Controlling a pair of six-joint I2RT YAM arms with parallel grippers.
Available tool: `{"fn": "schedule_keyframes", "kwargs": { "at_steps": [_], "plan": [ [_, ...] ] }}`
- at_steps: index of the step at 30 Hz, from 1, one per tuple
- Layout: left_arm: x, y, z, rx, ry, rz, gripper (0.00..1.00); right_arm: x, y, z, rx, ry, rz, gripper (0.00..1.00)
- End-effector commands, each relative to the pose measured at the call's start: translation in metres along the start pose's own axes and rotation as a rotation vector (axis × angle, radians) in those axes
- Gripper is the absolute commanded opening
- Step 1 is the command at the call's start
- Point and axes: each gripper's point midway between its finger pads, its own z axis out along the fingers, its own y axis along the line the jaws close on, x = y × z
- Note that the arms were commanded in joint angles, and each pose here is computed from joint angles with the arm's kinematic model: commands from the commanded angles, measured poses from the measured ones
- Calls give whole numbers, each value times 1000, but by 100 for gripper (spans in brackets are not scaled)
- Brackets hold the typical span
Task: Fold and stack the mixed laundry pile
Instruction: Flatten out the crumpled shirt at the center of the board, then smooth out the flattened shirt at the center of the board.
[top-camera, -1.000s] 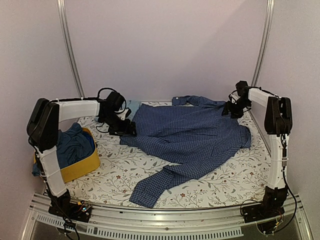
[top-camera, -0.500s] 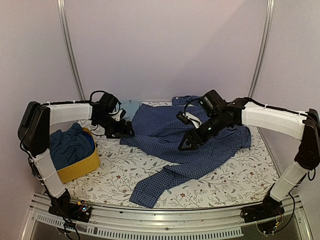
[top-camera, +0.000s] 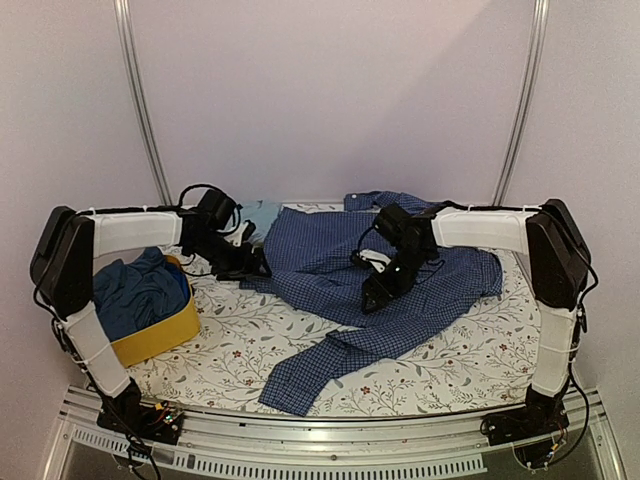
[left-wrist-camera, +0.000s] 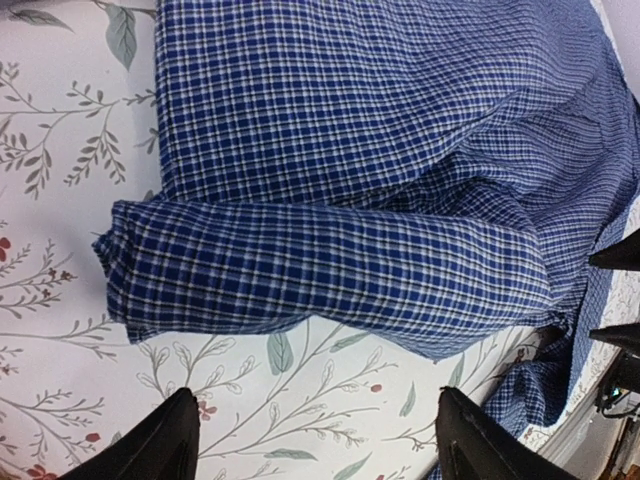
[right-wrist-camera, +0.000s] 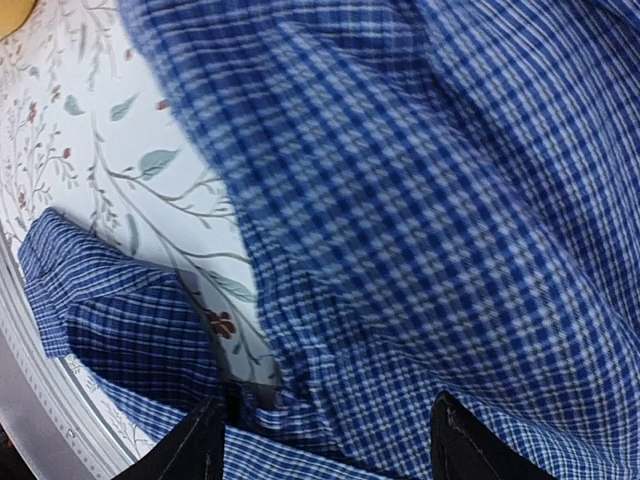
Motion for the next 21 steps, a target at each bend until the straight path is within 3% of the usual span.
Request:
{"fn": "schedule_keyframes", "kwargs": {
  "at_steps": [1, 4, 7, 14, 21],
  "plan": [
    [-7, -56, -6, 80, -44, 226, 76, 17, -31, -1, 56, 86, 151, 67],
    [-15, -90, 1, 103, -89, 340, 70, 26, -37, 8, 50, 113, 210, 66],
    [-26, -93, 27, 66, -63, 347, 65, 38, -42, 14, 50, 151, 264, 61],
    [-15, -56, 95, -40, 73, 279, 54, 79, -38, 5, 74, 231, 302, 56],
    [16, -16, 118, -86, 172, 182, 43, 141, -18, 1, 17, 314, 395, 51]
  ]
}}
